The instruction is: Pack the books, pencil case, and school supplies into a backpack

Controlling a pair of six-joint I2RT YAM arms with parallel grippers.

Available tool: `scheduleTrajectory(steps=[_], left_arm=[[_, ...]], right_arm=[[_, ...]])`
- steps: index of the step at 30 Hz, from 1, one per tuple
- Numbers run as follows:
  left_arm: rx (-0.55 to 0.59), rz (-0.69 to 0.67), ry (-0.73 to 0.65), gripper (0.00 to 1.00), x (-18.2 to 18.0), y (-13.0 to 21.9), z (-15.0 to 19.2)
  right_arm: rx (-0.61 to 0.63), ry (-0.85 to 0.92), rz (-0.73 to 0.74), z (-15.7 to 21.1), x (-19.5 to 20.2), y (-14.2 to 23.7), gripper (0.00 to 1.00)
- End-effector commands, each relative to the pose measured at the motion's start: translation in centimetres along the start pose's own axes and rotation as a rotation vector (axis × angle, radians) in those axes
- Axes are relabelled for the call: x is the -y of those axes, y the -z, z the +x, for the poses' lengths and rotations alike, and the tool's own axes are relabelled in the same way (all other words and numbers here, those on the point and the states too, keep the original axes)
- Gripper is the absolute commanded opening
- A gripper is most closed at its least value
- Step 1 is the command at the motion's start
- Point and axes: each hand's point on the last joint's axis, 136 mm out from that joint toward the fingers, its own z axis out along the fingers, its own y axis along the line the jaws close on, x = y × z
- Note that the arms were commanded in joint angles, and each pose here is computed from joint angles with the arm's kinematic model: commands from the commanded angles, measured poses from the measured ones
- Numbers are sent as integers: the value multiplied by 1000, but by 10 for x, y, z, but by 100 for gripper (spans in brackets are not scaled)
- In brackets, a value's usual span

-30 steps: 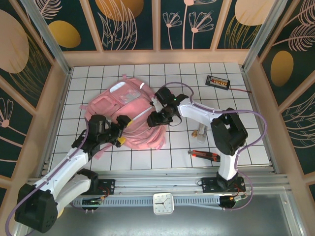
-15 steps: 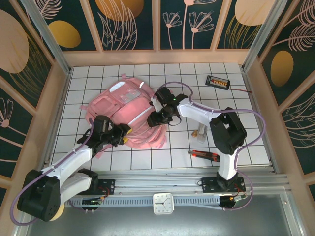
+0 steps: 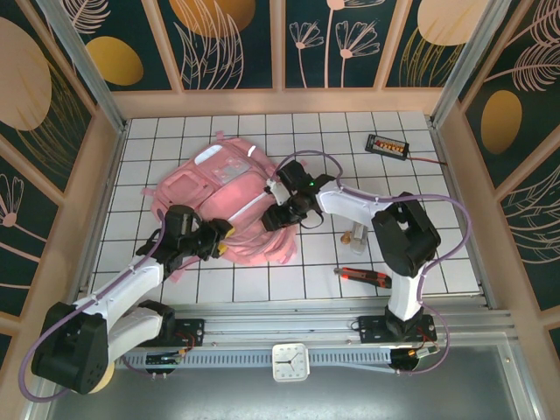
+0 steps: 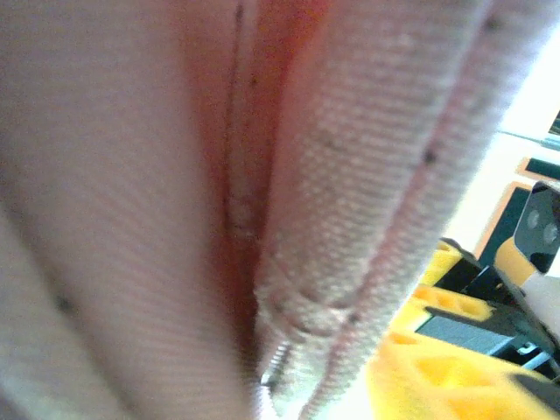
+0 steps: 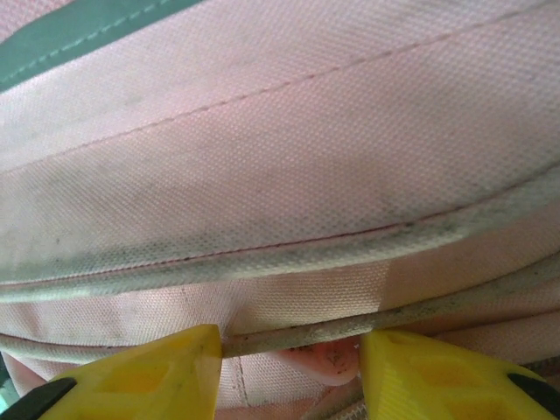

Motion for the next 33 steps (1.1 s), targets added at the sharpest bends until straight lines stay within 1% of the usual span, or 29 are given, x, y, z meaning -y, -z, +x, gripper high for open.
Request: scheduleTrajectory(steps=[1, 2, 5, 7, 10, 13, 15, 17, 19, 21, 26, 29, 31, 33], left_arm=[[-12, 72, -48, 92, 21, 5, 1], [-14, 65, -52, 99, 21, 5, 1], [-13, 35, -65, 99, 14, 6, 2], [4, -6, -102, 99, 11, 9, 0], [45, -118, -217, 99, 9, 18, -9], [99, -225, -335, 99, 17, 30, -22], [126, -263, -397, 99, 28, 35, -30], [121, -285, -459, 99, 39, 34, -35], [119, -359, -571, 99, 46, 32, -41], [149, -454, -694, 99, 51, 36, -49], [153, -514, -962, 99, 69, 32, -46], [141, -543, -1140, 99, 82, 23, -32], [179, -572, -1257, 99, 96, 23, -26], [212, -550, -1335, 99, 108, 26, -21]], right_arm=[[-64, 110, 17, 24, -16, -2, 46], [-75, 119, 32, 28, -15, -4, 46], [-81, 147, 73, 31, -9, -7, 45], [-85, 179, 114, 32, -5, -10, 45], [-113, 258, 190, 36, 1, -16, 45], [-131, 328, 264, 38, 8, -23, 46], [-134, 344, 278, 39, 9, -26, 46], [-132, 322, 278, 42, 10, -27, 46], [-99, 276, 245, 47, 6, -23, 46], [-56, 234, 200, 48, 2, -18, 46], [26, 138, 96, 44, -6, -12, 46], [48, 94, 58, 41, -5, -11, 46], [64, 81, 33, 40, -6, -8, 46], [71, 60, 8, 39, -5, -7, 46]])
